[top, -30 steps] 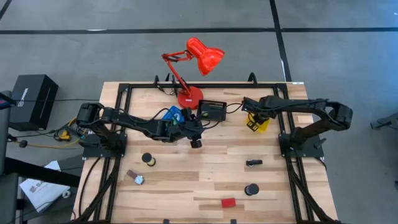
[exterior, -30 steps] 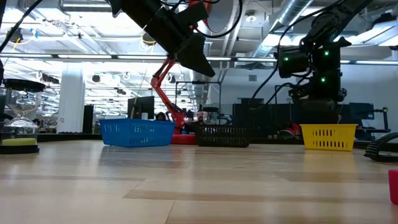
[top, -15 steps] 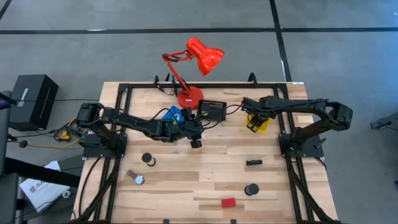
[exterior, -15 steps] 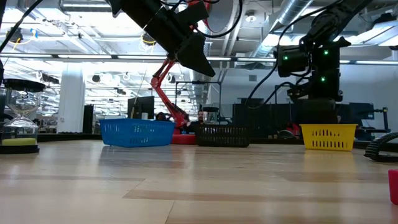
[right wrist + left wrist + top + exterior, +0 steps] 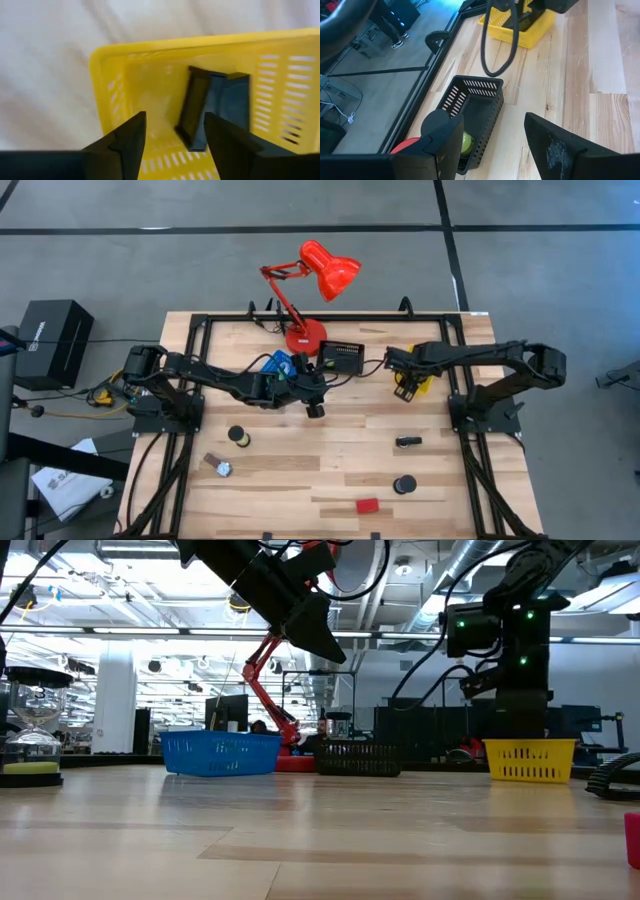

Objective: Pick & Place Office items
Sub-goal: Put the black watch into the blue bin

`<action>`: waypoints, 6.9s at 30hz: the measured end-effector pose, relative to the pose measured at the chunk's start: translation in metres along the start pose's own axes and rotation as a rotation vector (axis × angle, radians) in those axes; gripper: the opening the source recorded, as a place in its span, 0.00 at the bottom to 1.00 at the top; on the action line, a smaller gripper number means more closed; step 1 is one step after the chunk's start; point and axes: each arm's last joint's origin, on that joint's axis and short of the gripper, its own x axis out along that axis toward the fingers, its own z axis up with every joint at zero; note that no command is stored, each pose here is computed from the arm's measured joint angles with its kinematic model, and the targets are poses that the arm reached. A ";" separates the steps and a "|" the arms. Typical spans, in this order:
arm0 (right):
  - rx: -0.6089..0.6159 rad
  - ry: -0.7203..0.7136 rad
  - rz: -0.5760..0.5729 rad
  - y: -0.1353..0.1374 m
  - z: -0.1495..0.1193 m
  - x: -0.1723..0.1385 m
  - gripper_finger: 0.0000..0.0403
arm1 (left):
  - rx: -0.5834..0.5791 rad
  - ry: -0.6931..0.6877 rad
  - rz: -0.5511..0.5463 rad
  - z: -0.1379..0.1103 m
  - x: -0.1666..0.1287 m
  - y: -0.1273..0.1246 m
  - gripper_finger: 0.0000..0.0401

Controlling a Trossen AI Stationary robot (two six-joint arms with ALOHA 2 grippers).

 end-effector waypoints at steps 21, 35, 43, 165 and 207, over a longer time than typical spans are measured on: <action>0.182 0.014 -0.189 -0.027 0.001 0.005 0.28 | -0.001 -0.002 0.000 0.000 0.000 0.000 0.51; 0.096 0.141 -0.238 -0.014 0.010 0.037 0.26 | -0.004 -0.006 0.001 0.001 0.000 0.000 0.51; 0.025 0.130 -0.274 -0.007 0.007 0.031 0.26 | -0.005 -0.008 -0.008 0.001 0.000 0.000 0.51; -0.293 -0.927 0.567 0.125 -0.016 0.026 0.44 | -0.213 -0.144 -0.444 0.011 0.006 0.004 0.51; -0.439 -0.041 0.308 0.137 -0.093 -0.029 0.50 | -0.230 -0.170 -0.442 0.014 0.006 0.004 0.51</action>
